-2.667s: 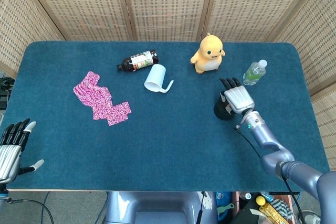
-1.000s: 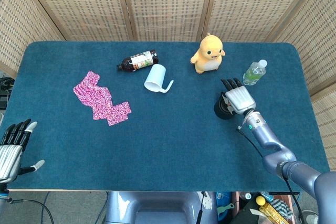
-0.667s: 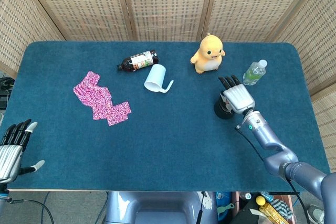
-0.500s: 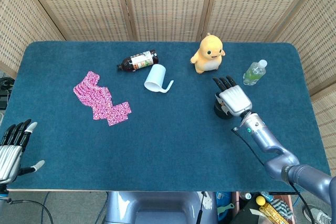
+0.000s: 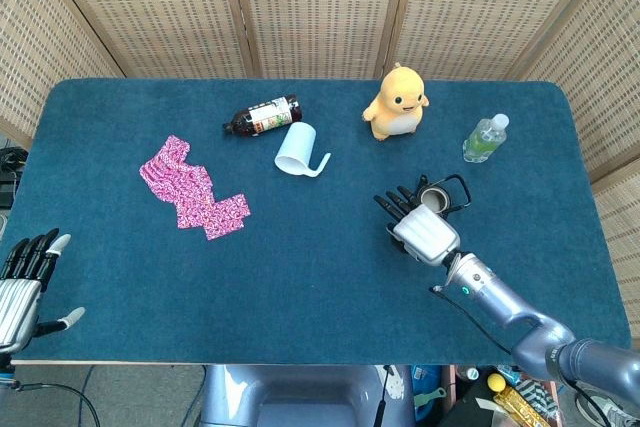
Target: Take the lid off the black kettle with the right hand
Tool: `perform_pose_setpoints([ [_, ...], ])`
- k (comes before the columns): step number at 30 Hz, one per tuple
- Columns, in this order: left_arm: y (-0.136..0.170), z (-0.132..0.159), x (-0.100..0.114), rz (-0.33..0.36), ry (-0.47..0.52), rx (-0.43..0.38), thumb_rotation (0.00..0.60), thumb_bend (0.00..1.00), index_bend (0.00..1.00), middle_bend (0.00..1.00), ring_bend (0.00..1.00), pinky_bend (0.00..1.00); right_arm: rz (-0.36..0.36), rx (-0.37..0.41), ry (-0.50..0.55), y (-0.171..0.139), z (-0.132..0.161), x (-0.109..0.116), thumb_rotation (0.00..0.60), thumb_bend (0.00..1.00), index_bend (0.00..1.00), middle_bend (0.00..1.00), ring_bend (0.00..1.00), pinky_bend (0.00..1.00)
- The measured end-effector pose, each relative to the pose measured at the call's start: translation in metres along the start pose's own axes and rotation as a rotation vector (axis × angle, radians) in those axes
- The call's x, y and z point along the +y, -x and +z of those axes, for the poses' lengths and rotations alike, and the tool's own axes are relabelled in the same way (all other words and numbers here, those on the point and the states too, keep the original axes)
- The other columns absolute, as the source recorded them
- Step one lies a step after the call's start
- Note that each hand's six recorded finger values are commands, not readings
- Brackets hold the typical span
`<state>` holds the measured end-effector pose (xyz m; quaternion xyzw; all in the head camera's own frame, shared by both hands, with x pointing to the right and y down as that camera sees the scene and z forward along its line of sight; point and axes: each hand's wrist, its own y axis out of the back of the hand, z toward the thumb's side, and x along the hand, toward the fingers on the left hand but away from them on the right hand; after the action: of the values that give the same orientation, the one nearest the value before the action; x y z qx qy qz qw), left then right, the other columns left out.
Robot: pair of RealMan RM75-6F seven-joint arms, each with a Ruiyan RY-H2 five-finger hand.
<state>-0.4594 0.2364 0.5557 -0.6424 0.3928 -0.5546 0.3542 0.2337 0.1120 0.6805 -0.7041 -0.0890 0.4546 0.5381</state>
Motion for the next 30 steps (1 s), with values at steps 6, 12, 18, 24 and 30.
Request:
perform_pose_setpoints([
  [6, 0.001, 0.002, 0.001, -0.004, 0.012, -0.01, 0.6, 0.12, 0.0, 0.0, 0.0, 0.0, 0.037, 0.015, -0.019, -0.003, 0.01, -0.021, 0.6, 0.48, 0.23, 0.02, 0.0, 0.11],
  [12, 0.001, 0.001, 0.0, -0.009, 0.013, -0.009, 0.6, 0.12, 0.0, 0.0, 0.0, 0.0, 0.014, -0.003, -0.001, -0.007, 0.006, -0.02, 0.6, 0.21, 0.04, 0.0, 0.0, 0.11],
  [18, 0.0, 0.001, -0.001, -0.013, 0.013, -0.009, 0.6, 0.12, 0.0, 0.0, 0.0, 0.0, -0.058, -0.04, 0.044, -0.025, -0.006, 0.001, 0.6, 0.19, 0.04, 0.0, 0.0, 0.11],
  [24, 0.001, 0.0, 0.004, 0.007, 0.015, -0.004, 0.6, 0.12, 0.0, 0.0, 0.0, 0.0, -0.143, -0.118, 0.115, -0.066, -0.026, 0.018, 0.6, 0.1, 0.04, 0.0, 0.0, 0.11],
  [30, 0.003, -0.003, 0.009, 0.027, 0.011, 0.005, 0.6, 0.12, 0.0, 0.0, 0.0, 0.0, -0.199, -0.228, 0.203, -0.127, -0.042, 0.01, 0.6, 0.0, 0.0, 0.0, 0.0, 0.01],
])
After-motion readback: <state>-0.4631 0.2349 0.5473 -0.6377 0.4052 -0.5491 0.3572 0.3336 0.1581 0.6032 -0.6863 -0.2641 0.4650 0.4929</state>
